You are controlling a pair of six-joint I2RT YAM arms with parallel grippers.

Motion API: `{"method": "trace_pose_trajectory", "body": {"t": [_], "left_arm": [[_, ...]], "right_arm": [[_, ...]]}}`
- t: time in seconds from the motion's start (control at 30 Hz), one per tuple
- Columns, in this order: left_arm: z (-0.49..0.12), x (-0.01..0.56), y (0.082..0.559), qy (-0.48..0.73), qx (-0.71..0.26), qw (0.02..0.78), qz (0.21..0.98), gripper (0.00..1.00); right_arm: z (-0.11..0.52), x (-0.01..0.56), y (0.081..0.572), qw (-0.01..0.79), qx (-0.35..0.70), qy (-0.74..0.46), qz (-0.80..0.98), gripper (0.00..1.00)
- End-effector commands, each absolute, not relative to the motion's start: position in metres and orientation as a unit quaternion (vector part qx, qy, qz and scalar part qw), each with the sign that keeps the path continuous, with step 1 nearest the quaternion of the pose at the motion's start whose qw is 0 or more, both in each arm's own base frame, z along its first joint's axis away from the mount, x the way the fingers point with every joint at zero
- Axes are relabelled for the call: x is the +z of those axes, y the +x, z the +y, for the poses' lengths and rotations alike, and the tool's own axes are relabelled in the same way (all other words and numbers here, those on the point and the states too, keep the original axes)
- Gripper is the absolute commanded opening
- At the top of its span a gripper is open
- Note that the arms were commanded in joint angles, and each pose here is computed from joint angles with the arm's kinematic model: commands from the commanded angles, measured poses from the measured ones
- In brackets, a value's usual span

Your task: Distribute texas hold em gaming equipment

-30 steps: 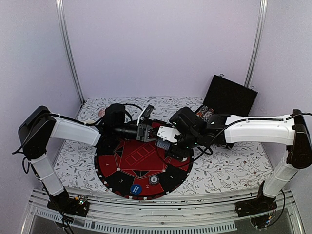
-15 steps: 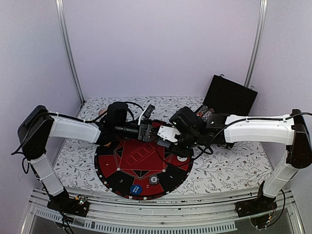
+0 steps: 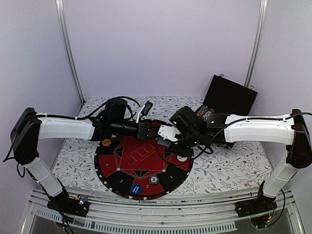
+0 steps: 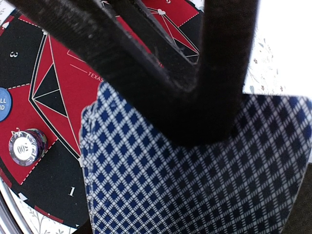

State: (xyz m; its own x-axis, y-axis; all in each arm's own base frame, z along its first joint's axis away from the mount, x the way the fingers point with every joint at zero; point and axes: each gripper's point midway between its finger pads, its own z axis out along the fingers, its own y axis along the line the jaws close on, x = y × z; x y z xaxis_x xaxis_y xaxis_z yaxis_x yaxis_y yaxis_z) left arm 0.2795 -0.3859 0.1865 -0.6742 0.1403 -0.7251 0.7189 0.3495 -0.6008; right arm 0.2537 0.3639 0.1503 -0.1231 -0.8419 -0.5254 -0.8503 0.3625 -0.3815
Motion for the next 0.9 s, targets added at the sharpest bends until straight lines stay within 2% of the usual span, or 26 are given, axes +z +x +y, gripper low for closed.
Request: {"method": "trace_pose_trajectory", "body": {"t": [0.0,0.23,0.37,0.57,0.87], "left_arm": [[-0.379,0.189,0.282,0.279,-0.477,0.303,0.776,0.37],[-0.376,0.202,0.276,0.288,-0.490,0.309,0.762,0.49],[-0.376,0.208,0.276,0.290,-0.491,0.314,0.759,0.50],[-0.377,0.202,0.274,0.297,-0.486,0.305,0.763,0.47],[-0.388,0.191,0.275,0.308,-0.483,0.287,0.768,0.60]], "right_arm": [[0.372,0.168,0.257,0.370,0.019,-0.555,0.745,0.53],[0.373,0.167,0.256,0.369,0.023,-0.555,0.745,0.51],[0.373,0.167,0.256,0.370,0.025,-0.556,0.744,0.51],[0.373,0.167,0.256,0.369,0.022,-0.556,0.744,0.51],[0.377,0.169,0.258,0.373,0.025,-0.557,0.741,0.51]]}}
